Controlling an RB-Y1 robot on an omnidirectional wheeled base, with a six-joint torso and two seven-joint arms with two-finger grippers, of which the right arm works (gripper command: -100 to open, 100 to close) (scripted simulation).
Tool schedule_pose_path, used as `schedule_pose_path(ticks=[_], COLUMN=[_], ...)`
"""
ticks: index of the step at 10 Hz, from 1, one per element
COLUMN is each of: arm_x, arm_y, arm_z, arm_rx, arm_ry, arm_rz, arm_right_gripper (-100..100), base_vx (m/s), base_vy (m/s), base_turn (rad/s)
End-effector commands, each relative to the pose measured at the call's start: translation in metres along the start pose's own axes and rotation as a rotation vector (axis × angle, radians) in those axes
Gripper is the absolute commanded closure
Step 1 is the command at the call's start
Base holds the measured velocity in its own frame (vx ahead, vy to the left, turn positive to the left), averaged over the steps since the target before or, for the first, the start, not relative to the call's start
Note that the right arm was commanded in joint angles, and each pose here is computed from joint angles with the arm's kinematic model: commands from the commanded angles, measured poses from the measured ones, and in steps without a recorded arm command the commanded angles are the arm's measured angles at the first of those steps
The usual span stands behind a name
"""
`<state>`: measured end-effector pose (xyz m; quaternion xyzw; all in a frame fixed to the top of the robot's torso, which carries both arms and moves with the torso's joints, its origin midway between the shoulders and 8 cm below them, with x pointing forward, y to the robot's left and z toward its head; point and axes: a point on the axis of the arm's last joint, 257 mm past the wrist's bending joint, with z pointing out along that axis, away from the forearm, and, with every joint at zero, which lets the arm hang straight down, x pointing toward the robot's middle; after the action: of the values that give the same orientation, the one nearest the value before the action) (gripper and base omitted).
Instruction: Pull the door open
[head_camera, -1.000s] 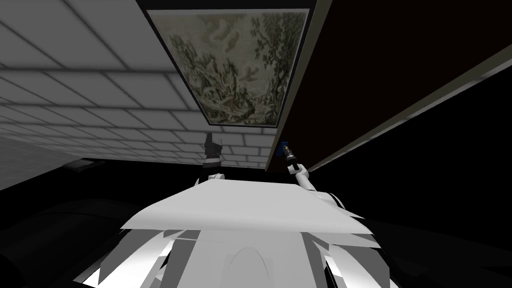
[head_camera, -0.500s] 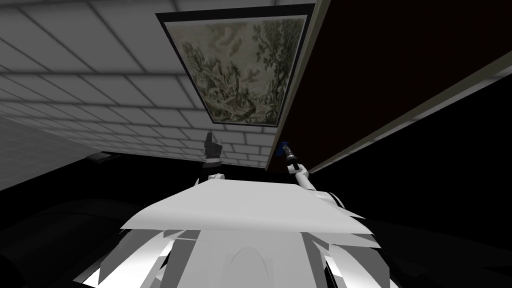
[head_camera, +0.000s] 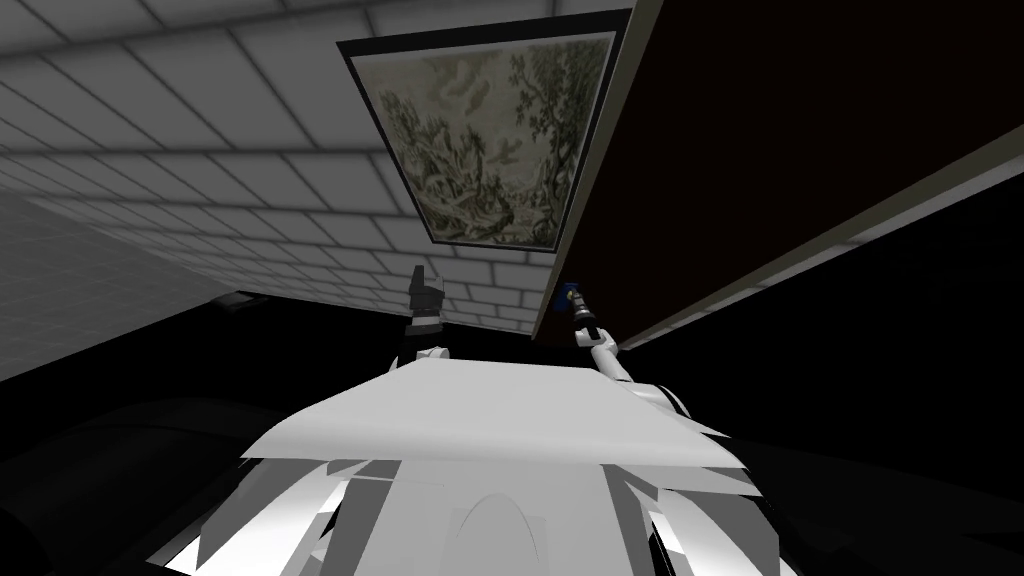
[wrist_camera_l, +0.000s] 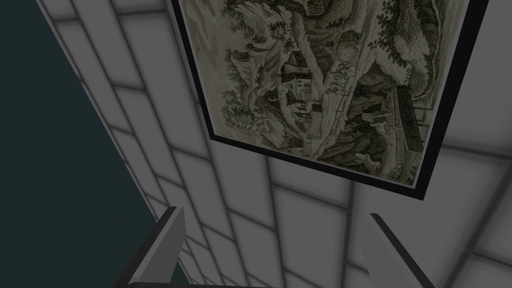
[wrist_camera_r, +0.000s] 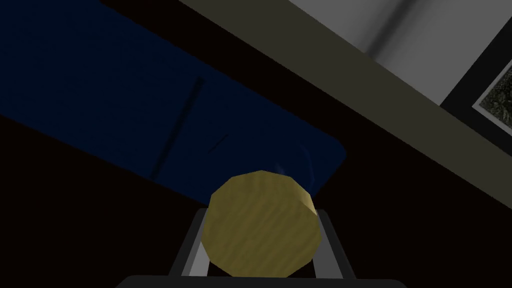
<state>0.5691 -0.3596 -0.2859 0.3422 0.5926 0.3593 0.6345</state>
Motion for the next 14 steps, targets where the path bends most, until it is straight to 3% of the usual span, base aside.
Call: schedule_pose_path(ticks=[1, 4, 6, 9, 13, 14], arm_x=[-0.009, -0.012, -0.018, -0.021, -0.03, -0.03], arm_y=[-0.003, -0.004, -0.006, -0.007, -0.011, -0.011], arm_z=[0.0016, 0.0018, 0.0022, 0.0024, 0.0027, 0.0027], arm_rx=[0.006, 0.008, 0.012, 0.013, 0.013, 0.012], arm_ry=[-0.026, -0.04, -0.067, -0.082, -0.125, -0.125], arm_rz=[0.088, 0.172, 0.291, 0.377, 0.574, 0.583], arm_right_gripper=[100, 100, 100, 100, 100, 100], base_vx=[-0.089, -0.053, -0.061, -0.057, -0.064, -0.048], base_vy=[-0.054, -0.051, -0.044, -0.045, -0.045, -0.034], base_turn=[0.156, 0.091, 0.144, 0.087, 0.118, 0.067])
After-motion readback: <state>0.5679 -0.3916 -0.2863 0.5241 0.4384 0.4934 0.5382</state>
